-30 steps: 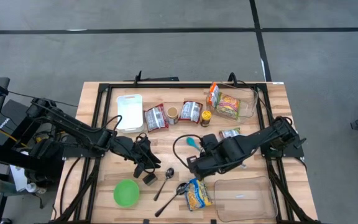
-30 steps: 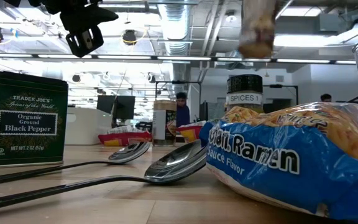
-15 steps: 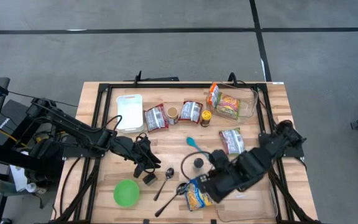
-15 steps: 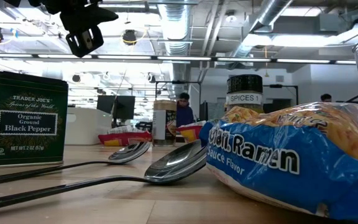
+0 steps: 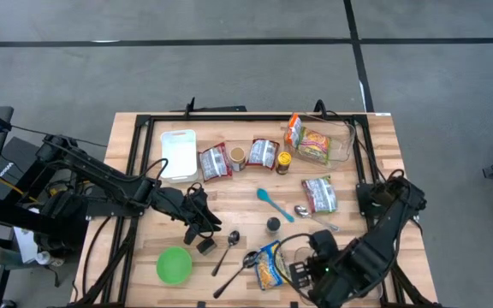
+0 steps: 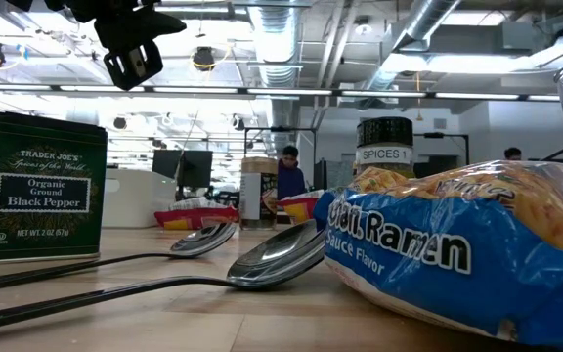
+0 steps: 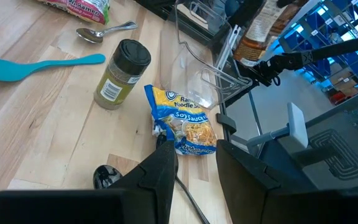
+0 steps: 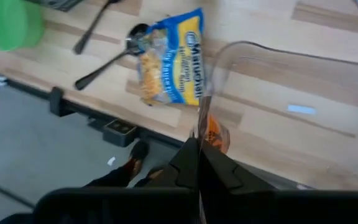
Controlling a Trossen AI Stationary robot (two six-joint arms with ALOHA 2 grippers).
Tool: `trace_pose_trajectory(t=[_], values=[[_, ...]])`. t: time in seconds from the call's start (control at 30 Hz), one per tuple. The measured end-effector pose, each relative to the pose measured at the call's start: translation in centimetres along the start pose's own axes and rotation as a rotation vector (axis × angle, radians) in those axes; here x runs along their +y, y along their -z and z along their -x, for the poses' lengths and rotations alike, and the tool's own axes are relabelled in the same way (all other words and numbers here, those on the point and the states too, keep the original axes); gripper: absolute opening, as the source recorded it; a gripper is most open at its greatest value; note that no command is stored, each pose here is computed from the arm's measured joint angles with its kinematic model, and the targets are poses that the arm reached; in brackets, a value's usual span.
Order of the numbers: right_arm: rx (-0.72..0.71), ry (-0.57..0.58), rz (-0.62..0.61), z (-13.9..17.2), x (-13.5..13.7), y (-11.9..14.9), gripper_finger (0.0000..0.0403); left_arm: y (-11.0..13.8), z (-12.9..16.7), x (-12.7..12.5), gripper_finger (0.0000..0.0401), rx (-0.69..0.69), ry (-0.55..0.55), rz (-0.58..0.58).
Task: Pick & Place Food Item
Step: Put the orange spice pack into the bottom transparent bin
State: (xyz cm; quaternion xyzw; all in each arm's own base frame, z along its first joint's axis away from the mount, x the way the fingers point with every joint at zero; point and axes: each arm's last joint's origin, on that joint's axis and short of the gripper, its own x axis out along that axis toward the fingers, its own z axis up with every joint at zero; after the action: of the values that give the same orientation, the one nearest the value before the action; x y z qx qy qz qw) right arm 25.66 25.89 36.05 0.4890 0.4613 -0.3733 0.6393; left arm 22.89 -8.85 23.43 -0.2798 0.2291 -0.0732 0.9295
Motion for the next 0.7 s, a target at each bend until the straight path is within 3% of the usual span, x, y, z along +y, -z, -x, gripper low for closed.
trace_pose_trajectory(t=[0.43,0.7], values=[[-0.087,0.132,-0.036,-4.5,-2.7,2.5,0.0000,0.0,0.0,0.0,0.0113,0.000,0.000,0.000],[-0.115,0.123,-0.029,-8.1,-3.3,3.0,0.0000,0.0,0.0,0.0,0.0113,0.000,-0.001,0.000]])
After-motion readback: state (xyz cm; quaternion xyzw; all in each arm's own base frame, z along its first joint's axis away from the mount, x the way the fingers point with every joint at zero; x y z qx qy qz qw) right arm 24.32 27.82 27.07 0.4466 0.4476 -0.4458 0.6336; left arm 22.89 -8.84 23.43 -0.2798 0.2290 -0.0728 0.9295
